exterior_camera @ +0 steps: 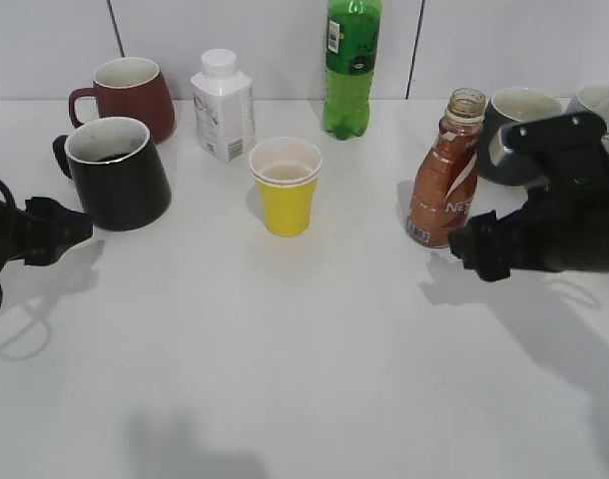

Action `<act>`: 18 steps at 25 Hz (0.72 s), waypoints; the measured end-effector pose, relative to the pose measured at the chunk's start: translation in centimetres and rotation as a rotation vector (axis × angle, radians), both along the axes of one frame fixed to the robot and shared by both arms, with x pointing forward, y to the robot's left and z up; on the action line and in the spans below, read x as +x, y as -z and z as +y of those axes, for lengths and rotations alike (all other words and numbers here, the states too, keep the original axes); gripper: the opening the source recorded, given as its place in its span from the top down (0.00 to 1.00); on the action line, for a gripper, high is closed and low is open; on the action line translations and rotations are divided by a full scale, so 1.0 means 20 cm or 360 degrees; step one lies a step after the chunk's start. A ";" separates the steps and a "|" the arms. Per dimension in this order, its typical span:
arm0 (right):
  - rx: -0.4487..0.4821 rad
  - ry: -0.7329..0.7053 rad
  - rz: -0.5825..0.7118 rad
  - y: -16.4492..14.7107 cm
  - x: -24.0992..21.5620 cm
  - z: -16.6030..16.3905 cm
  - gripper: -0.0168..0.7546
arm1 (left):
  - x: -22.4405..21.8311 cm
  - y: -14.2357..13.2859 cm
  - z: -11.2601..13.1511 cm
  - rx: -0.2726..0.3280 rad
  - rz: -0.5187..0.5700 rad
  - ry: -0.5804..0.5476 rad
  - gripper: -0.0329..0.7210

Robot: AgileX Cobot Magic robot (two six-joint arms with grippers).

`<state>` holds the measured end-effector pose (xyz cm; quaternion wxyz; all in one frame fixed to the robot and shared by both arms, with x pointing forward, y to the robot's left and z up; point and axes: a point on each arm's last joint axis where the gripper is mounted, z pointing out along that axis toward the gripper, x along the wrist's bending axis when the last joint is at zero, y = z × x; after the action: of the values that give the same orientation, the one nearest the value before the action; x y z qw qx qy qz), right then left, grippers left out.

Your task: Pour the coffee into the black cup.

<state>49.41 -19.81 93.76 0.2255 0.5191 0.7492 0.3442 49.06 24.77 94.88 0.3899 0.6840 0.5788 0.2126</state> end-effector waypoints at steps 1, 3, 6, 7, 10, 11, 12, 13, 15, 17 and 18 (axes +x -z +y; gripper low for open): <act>-0.0021 0.0003 0.0034 -0.04 0.02 0.01 0.20 | 0.00 -0.03 -0.02 0.0019 0.0006 -0.0010 0.21; -0.0052 0.0018 0.0108 -0.11 0.05 0.01 0.20 | -0.02 -0.08 -0.05 0.0040 0.0047 -0.0073 0.21; -0.0099 0.0029 0.0192 -0.23 0.08 0.02 0.20 | -0.05 -0.16 -0.09 0.0034 0.0137 -0.0193 0.21; -0.0114 0.0033 0.0223 -0.27 0.08 0.02 0.20 | -0.07 -0.19 -0.10 0.0053 0.0179 -0.0221 0.21; -0.0115 0.0045 0.0235 -0.38 0.08 0.02 0.20 | -0.11 -0.29 -0.14 0.0103 0.0268 -0.0275 0.21; -0.0109 0.0050 0.0241 -0.41 0.07 0.01 0.20 | -0.12 -0.32 -0.14 0.0131 0.0297 -0.0287 0.21; -0.0100 0.0055 0.0240 -0.44 0.06 0.01 0.20 | -0.14 -0.36 -0.16 0.0141 0.0299 -0.0280 0.21; -0.0086 0.0059 0.0232 -0.47 0.04 0.00 0.20 | -0.16 -0.39 -0.17 0.0167 0.0303 -0.0264 0.21; -0.0061 0.0068 0.0233 -0.52 0.00 -0.01 0.20 | -0.20 -0.45 -0.18 0.0208 0.0284 -0.0207 0.21; -0.0033 0.0075 0.0226 -0.58 -0.05 -0.03 0.20 | -0.24 -0.50 -0.19 0.0233 0.0267 -0.0140 0.21; -0.0035 0.0075 0.0229 -0.60 -0.08 -0.04 0.20 | -0.27 -0.52 -0.19 0.0239 0.0259 -0.0116 0.21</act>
<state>47.81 -20.53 105.76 0.1847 0.5576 0.7547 0.2924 43.67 21.04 105.24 0.2813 0.7047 0.6155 0.2133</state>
